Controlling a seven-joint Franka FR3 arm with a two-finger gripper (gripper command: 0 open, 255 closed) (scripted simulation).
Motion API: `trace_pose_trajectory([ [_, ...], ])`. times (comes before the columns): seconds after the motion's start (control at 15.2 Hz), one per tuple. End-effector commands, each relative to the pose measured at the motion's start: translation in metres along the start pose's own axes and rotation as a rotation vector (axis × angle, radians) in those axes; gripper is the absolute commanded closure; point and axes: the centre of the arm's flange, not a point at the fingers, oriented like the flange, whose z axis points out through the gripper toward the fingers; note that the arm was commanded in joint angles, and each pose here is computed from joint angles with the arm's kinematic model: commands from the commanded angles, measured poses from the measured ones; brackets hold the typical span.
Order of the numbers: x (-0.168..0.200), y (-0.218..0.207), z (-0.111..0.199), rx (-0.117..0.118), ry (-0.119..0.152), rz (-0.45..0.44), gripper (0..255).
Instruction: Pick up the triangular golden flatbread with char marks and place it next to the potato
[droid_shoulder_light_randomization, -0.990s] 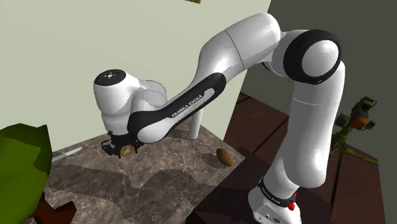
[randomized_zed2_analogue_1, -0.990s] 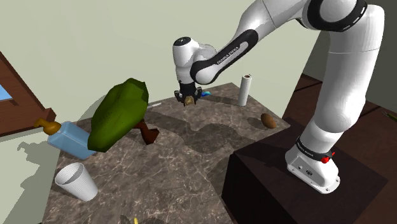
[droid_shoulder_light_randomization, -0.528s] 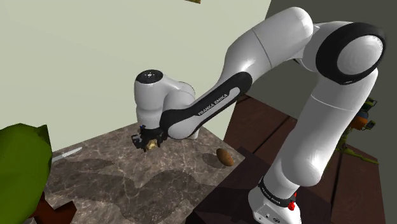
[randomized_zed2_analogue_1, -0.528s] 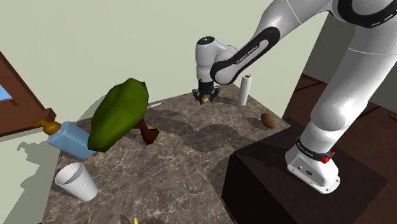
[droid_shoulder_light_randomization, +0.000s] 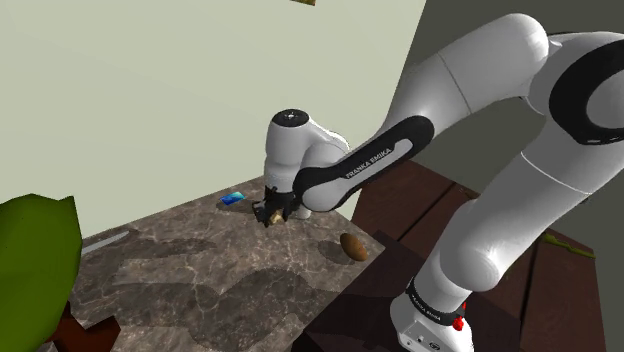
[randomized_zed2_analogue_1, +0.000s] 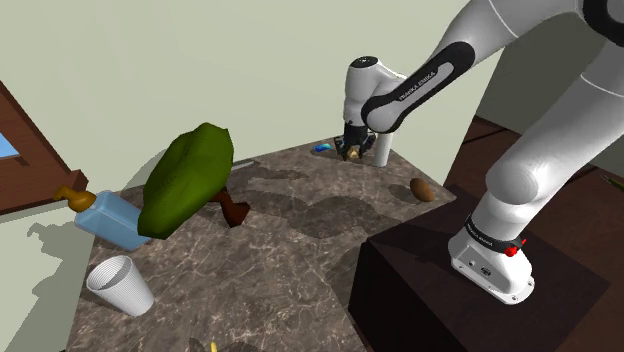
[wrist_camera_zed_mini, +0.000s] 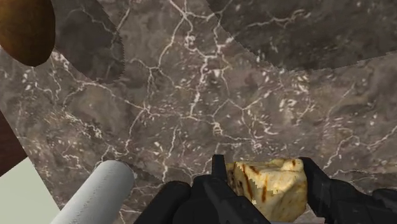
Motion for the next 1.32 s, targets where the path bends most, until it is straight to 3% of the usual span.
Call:
trace_pose_trajectory([
  [0.0, -0.001, 0.025, 0.001, 0.001, 0.0, -0.002, 255],
  [1.25, 0.0, 0.275, 0.021, 0.001, 0.0, -0.002, 255],
])
